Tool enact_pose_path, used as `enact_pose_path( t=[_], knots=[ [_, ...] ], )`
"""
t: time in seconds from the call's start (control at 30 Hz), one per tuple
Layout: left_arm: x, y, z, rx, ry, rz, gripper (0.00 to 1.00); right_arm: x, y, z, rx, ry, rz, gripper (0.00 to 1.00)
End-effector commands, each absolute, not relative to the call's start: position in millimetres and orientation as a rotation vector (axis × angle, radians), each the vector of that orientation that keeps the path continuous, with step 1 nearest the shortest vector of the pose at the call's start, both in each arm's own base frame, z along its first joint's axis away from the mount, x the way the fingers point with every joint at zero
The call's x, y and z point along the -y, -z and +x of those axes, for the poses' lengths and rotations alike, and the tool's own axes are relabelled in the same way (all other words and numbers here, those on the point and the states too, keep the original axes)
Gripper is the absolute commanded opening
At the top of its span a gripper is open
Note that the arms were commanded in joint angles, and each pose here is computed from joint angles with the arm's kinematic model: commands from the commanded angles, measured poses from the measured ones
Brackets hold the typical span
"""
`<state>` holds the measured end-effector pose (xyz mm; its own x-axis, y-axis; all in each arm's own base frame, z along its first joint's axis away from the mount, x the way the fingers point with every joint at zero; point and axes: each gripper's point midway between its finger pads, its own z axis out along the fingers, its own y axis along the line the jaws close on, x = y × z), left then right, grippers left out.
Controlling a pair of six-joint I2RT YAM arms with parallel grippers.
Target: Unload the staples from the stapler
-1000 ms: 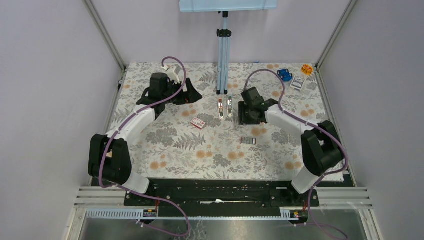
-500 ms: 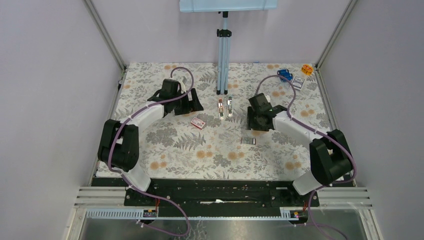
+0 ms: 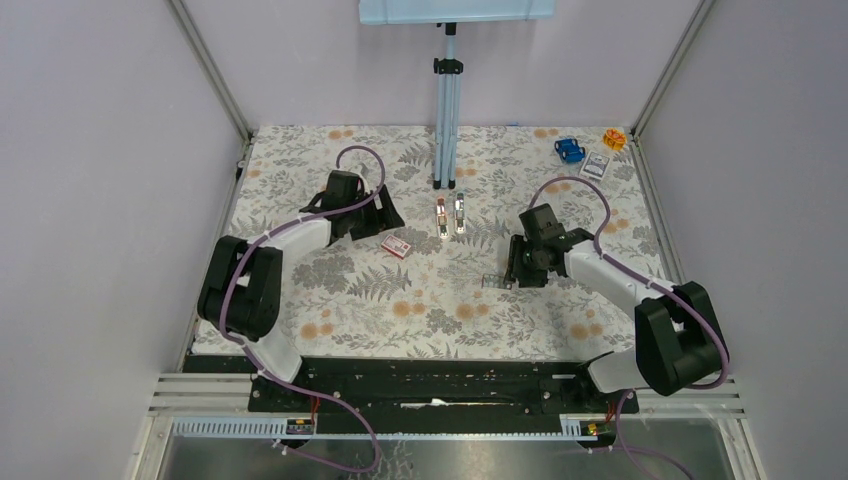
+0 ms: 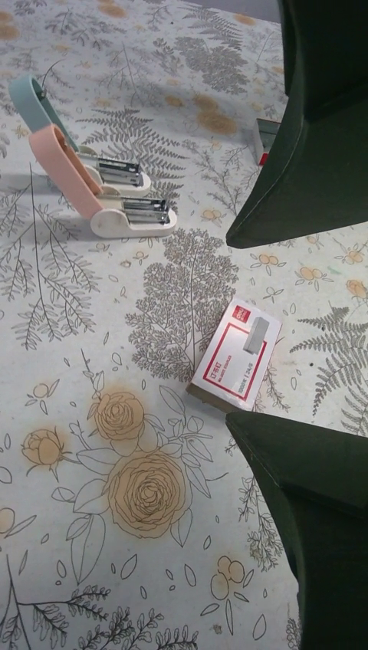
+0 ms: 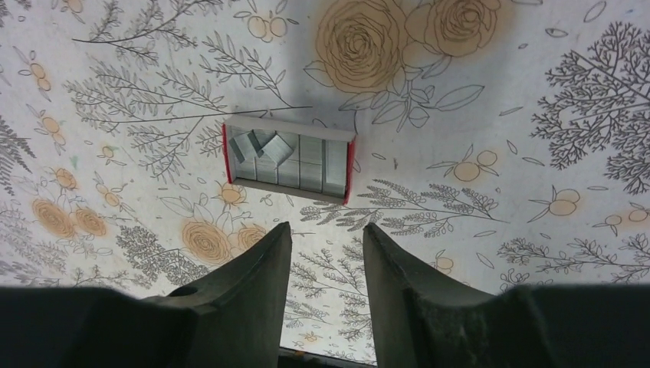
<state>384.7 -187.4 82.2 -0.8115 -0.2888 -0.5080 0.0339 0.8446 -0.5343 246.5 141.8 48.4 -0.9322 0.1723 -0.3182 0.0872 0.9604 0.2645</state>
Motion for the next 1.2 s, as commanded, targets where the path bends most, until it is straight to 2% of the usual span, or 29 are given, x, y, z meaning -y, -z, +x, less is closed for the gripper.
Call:
enact_pose_path(
  t=[0.0, 0.13, 0.3, 0.83, 1.17],
  knots=[
    [189, -89, 409, -2.304, 0.723, -0.202, 0.81, -137, -49, 242, -2.762, -0.329, 0.239, 0.44],
    [191, -90, 411, -2.279, 0.732, -0.178, 0.80, -120, -50, 251, -2.711, -0.196, 0.268, 0.38],
    [192, -90, 413, -2.256, 0.728, -0.132, 0.79, -124, -47, 258, -2.707, -0.207, 0.251, 0.34],
    [201, -81, 409, -2.259, 0.742, -0.058, 0.76, -143, -29, 266, -2.757, -0.319, 0.211, 0.30],
    [203, -77, 408, -2.268, 0.742, -0.044, 0.75, -132, -24, 272, -2.751, -0.221, 0.224, 0.27]
  ],
)
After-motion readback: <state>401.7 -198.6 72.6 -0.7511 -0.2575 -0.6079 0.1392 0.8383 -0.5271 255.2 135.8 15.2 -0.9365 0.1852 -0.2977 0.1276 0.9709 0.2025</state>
